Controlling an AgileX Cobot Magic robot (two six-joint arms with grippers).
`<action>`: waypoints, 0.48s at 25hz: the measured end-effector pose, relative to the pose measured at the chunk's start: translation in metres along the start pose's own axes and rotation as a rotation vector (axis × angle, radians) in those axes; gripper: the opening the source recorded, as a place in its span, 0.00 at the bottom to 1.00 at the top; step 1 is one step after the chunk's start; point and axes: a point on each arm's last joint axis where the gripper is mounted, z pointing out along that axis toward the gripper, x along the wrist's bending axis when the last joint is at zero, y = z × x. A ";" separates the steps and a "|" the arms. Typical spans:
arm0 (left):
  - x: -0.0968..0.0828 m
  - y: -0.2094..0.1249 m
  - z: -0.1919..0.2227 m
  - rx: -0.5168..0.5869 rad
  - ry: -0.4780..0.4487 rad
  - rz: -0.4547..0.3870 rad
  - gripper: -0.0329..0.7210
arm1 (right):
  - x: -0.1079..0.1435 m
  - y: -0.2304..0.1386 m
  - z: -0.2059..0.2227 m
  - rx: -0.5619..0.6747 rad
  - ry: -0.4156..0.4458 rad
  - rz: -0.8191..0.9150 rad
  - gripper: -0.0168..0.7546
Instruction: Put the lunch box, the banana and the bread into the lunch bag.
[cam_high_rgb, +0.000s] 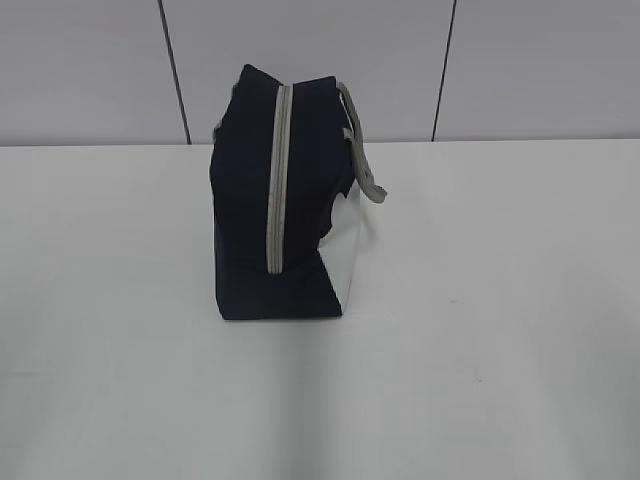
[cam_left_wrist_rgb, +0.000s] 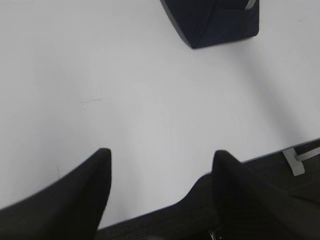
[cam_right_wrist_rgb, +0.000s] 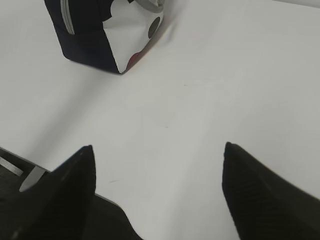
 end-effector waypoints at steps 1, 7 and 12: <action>0.000 0.000 0.000 0.000 0.000 0.000 0.63 | 0.000 0.000 -0.001 0.007 -0.001 0.014 0.78; 0.000 0.000 0.000 0.000 -0.002 -0.001 0.63 | -0.002 -0.012 -0.007 0.175 -0.018 0.049 0.78; 0.000 0.000 0.000 0.000 -0.002 -0.001 0.63 | -0.002 -0.015 -0.005 0.185 -0.018 0.048 0.78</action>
